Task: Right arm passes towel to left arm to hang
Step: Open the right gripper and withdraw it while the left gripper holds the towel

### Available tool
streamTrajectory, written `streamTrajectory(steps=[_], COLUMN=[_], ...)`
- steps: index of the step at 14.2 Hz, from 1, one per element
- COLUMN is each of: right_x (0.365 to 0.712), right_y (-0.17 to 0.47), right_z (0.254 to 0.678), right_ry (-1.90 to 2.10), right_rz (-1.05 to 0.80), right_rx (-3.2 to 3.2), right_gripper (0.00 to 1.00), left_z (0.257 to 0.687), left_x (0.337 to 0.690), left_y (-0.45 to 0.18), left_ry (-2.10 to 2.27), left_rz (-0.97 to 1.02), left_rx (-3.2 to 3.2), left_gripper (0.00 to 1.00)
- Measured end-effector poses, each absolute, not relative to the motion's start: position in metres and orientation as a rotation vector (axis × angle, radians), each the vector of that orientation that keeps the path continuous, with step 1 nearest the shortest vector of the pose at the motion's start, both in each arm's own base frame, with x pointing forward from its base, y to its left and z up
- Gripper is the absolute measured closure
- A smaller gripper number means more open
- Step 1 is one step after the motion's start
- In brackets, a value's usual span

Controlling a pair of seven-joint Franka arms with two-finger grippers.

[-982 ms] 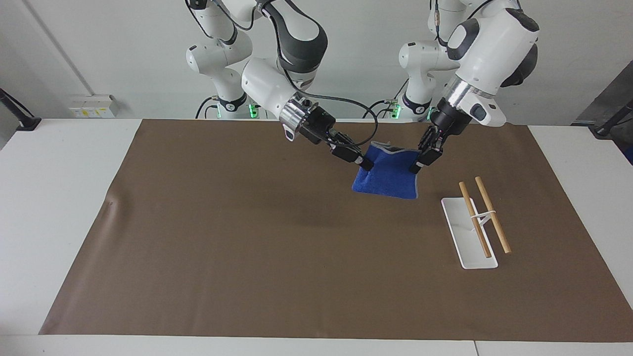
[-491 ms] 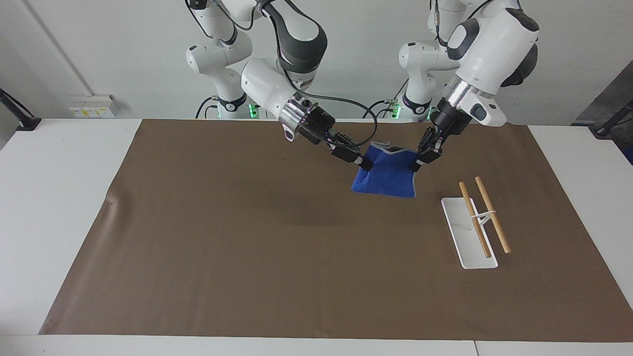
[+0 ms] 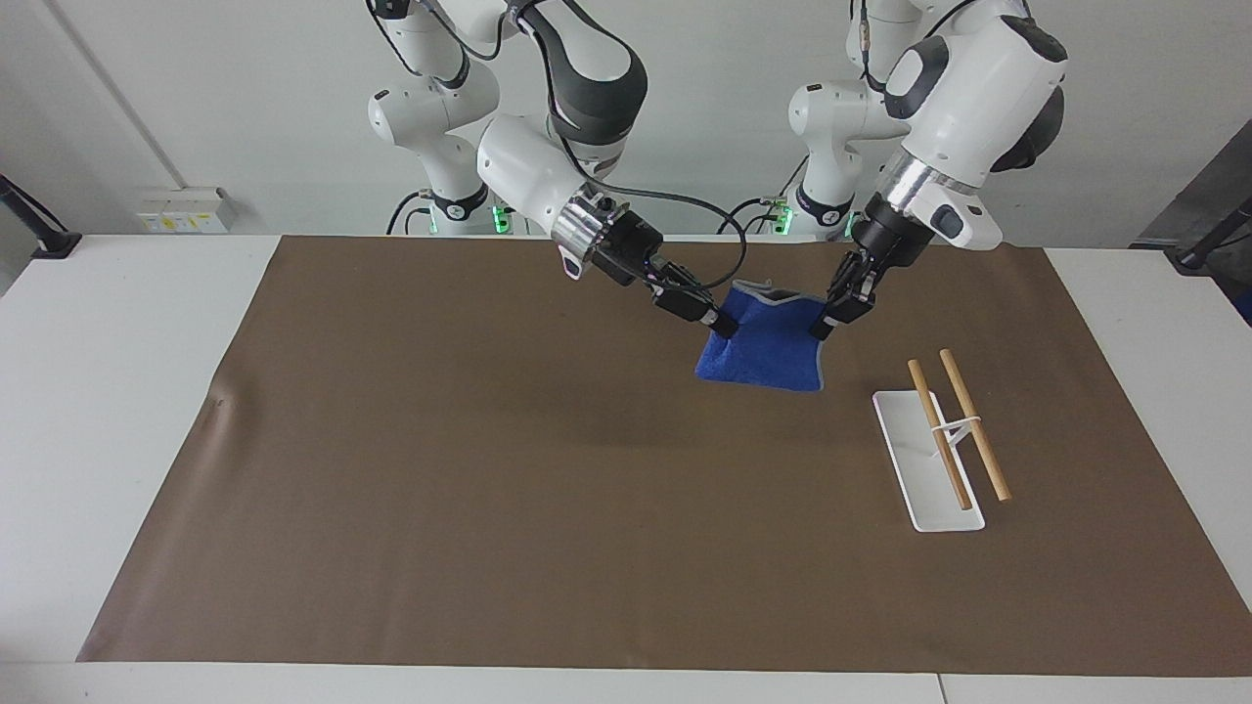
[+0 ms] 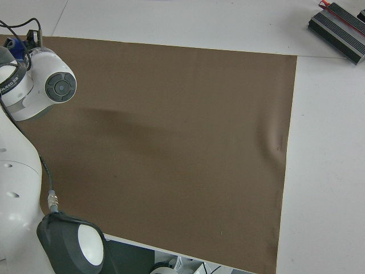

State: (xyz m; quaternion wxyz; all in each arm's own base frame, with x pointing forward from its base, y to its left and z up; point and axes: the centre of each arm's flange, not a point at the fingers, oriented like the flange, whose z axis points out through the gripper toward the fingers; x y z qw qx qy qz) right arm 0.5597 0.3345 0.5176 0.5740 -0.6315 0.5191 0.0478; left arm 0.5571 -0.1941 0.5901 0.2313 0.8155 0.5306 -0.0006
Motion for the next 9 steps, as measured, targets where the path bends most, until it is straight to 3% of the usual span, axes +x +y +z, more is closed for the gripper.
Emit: streamTrajectory(steps=[6,7,9], right_x=[0.584,0.591,0.602], right_y=[0.295,0.283,0.258], right_z=[0.499,0.493,0.487], right_ry=[0.943,0.893,0.785], right_rz=[-0.286,-0.353,-0.479], right_rx=[-1.809,-1.875,-2.011], right_gripper=[0.05,0.00,0.00], left_z=[0.599,0.598,0.594], left_x=[0.565,0.566,0.567], left_y=[-0.186,-0.185,-0.180], left_ry=[1.411,1.388,1.327], left_rz=[0.097,0.107,0.128], left_rx=[2.205,2.221,2.267], left_gripper=[0.97,0.97,0.97])
